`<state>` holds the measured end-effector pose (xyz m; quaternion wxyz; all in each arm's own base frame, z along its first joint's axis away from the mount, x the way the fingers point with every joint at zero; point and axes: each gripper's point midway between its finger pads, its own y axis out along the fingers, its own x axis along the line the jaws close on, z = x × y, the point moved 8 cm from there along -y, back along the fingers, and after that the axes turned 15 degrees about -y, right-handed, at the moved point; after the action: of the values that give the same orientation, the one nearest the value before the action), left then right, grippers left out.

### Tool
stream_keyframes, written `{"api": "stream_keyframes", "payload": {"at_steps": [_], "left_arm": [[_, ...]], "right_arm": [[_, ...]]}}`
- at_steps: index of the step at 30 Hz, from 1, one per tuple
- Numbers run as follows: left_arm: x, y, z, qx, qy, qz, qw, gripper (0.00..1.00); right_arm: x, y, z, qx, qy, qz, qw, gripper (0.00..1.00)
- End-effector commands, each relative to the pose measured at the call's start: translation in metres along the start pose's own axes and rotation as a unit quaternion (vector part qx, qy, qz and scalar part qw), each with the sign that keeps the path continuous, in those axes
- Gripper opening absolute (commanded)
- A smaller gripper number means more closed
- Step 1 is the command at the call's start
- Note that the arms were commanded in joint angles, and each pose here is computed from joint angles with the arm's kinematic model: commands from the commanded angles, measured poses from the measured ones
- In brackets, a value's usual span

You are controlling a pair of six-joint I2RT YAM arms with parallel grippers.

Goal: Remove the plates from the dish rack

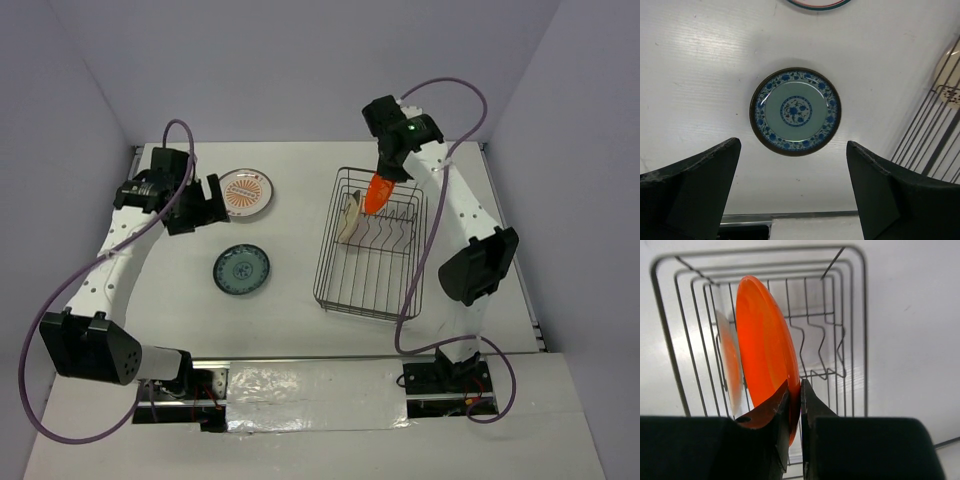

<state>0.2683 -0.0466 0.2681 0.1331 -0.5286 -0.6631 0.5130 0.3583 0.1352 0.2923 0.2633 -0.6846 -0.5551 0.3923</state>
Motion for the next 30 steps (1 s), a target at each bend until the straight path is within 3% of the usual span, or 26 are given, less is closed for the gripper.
{"api": "stream_keyframes", "payload": {"at_steps": [1,3,6,7,9,10,12,13,16,20,22,25,26,27,28,30], "left_arm": [[-0.018,-0.018,-0.018,-0.023,0.013,0.04,0.999,1.0],[-0.04,-0.03,-0.029,-0.031,0.025,0.114,0.993,0.99],[-0.078,-0.053,-0.032,-0.004,0.042,0.268,0.962,1.0],[-0.097,-0.061,-0.031,0.015,0.055,0.341,0.938,0.99],[-0.119,-0.073,-0.03,0.022,0.075,0.404,0.911,0.99],[-0.138,-0.078,-0.025,0.034,0.095,0.447,0.889,0.99],[-0.157,-0.088,-0.02,0.033,0.118,0.477,0.87,1.0],[-0.169,-0.085,-0.013,0.04,0.128,0.478,0.868,0.99],[-0.182,-0.076,-0.009,0.042,0.137,0.46,0.876,1.0],[-0.176,-0.058,-0.008,0.03,0.135,0.393,0.909,0.97],[-0.171,-0.051,-0.008,0.025,0.138,0.366,0.92,0.9],[-0.165,-0.044,-0.003,0.036,0.139,0.352,0.925,0.55],[-0.164,-0.044,-0.002,0.039,0.138,0.356,0.923,0.37],[-0.165,-0.044,-0.001,0.036,0.136,0.359,0.923,0.11],[-0.161,-0.043,-0.001,0.032,0.128,0.349,0.928,0.04],[-0.147,-0.034,-0.005,0.004,0.101,0.281,0.954,0.0]], "right_arm": [[-0.033,-0.041,-0.008,-0.027,-0.013,0.075,0.997,0.01],[-0.047,-0.064,-0.01,-0.055,-0.026,0.092,0.994,0.0],[-0.066,-0.099,-0.01,-0.099,-0.005,0.084,0.992,0.0],[-0.066,-0.112,-0.011,-0.118,0.005,0.047,0.992,0.01],[-0.058,-0.123,-0.014,-0.144,-0.023,-0.033,0.989,0.01],[-0.036,-0.134,-0.024,-0.187,-0.029,-0.155,0.97,0.01],[-0.019,-0.145,-0.01,-0.216,-0.063,-0.279,0.934,0.0],[0.002,-0.149,-0.007,-0.233,-0.076,-0.376,0.894,0.0],[0.011,-0.172,-0.01,-0.282,-0.048,-0.466,0.837,0.0],[0.027,-0.174,-0.004,-0.269,-0.031,-0.546,0.793,0.0],[0.028,-0.175,-0.006,-0.274,-0.025,-0.553,0.786,0.0],[0.034,-0.169,-0.008,-0.263,-0.018,-0.561,0.785,0.0],[0.035,-0.167,-0.008,-0.259,-0.016,-0.561,0.786,0.0],[0.035,-0.163,-0.009,-0.257,-0.01,-0.55,0.794,0.03],[0.037,-0.156,-0.007,-0.244,-0.006,-0.541,0.805,0.31],[0.032,-0.136,-0.009,-0.229,0.025,-0.47,0.852,0.76]]}}
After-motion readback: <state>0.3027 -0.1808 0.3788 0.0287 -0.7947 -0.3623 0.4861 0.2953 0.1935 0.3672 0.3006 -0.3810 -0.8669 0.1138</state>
